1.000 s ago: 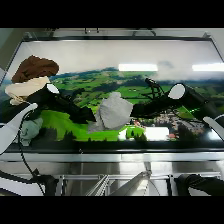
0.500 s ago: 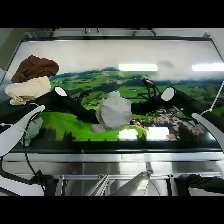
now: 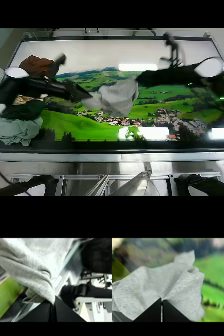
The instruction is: Fold the shirts.
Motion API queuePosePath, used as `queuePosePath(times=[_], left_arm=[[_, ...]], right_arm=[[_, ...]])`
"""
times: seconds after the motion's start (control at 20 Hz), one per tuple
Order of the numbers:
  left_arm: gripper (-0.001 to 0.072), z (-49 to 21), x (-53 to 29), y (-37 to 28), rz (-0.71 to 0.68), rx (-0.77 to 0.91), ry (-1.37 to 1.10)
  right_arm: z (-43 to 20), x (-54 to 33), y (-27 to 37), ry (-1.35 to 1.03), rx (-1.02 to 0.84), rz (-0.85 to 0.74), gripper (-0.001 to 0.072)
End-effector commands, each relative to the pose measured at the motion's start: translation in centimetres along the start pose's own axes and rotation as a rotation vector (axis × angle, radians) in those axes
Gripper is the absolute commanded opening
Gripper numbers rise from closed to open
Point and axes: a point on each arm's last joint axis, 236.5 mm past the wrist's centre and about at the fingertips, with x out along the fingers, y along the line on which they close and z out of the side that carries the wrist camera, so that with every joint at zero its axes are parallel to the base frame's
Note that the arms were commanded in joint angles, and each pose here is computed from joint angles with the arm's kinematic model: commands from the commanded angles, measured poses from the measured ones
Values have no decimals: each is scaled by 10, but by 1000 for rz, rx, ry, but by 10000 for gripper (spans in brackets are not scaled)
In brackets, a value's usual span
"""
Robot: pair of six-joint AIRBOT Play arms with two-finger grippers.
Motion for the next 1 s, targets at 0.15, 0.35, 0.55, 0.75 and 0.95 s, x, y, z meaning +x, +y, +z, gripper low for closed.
queuePosePath(times=[0.15,0.35,0.55,0.75,0.95], left_arm=[[22,26,-87,-173,66,458,-239],[21,7,-90,-139,241,397,-217],[21,-13,-69,-82,225,223,-159],[23,-29,-43,-3,213,60,-89],[710,-42,-32,77,222,-158,-39]], right_arm=[[93,-188,96,-503,-258,-41,11],[80,-183,84,-438,-256,-70,11],[42,-110,32,-204,-131,-46,11],[-8,-15,-41,24,17,-47,170],[-48,16,-93,168,137,-62,462]])
